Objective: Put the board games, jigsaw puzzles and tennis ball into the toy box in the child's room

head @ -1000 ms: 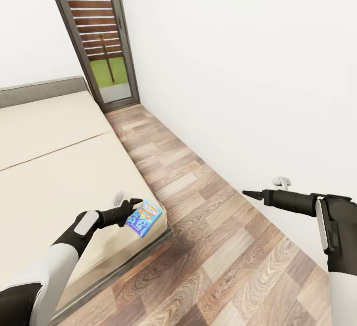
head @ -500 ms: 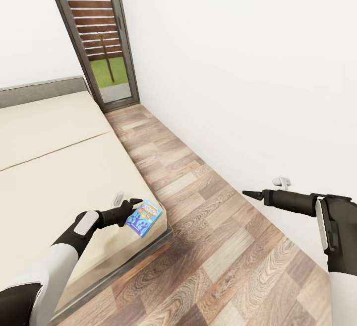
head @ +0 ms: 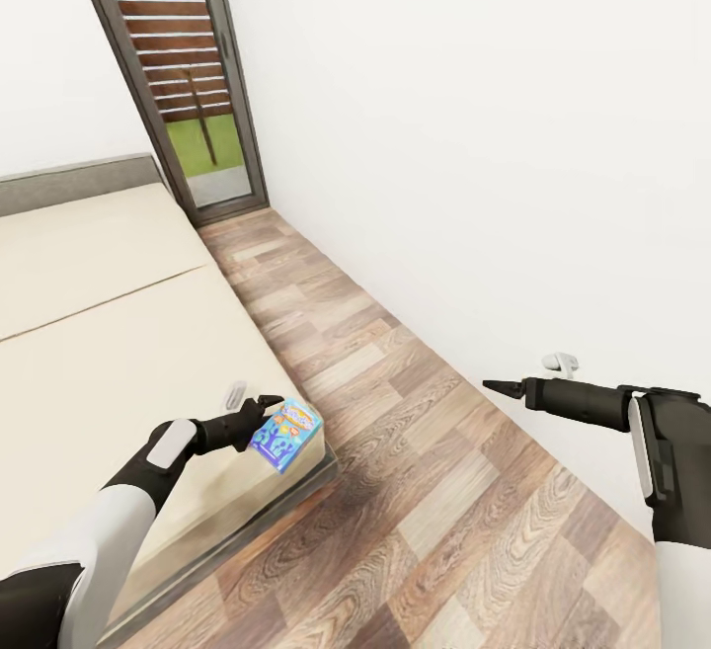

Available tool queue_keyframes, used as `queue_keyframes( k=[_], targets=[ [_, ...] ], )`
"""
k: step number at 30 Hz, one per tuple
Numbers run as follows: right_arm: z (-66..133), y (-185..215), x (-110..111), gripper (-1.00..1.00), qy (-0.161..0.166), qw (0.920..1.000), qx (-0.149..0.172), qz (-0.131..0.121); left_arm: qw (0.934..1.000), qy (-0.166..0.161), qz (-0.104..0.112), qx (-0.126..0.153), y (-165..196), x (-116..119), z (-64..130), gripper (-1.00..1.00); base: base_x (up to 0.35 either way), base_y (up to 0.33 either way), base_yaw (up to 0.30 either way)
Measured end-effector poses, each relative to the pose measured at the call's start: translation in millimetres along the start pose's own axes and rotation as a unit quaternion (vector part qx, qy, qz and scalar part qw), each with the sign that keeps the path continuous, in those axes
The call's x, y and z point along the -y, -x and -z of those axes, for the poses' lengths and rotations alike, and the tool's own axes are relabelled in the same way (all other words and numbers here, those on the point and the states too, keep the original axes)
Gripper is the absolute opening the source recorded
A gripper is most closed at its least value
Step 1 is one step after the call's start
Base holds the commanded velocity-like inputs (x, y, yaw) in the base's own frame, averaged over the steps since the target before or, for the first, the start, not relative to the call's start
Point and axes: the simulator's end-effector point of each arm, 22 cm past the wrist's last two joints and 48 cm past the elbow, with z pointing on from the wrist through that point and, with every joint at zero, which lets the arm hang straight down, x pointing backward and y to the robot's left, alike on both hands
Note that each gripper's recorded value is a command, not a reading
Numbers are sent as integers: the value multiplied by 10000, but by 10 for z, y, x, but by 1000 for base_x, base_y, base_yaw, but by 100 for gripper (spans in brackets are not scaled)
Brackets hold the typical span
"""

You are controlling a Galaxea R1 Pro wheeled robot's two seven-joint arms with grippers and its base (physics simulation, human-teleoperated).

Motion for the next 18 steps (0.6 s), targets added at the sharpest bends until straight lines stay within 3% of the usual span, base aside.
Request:
queue_keyframes(
  k=[18],
  targets=[
    [-1, -1, -2, 100, 4, 10000, 0, -1, 10000, -22, 17, 3, 5, 12, 3, 100, 0, 0, -44]
  ],
)
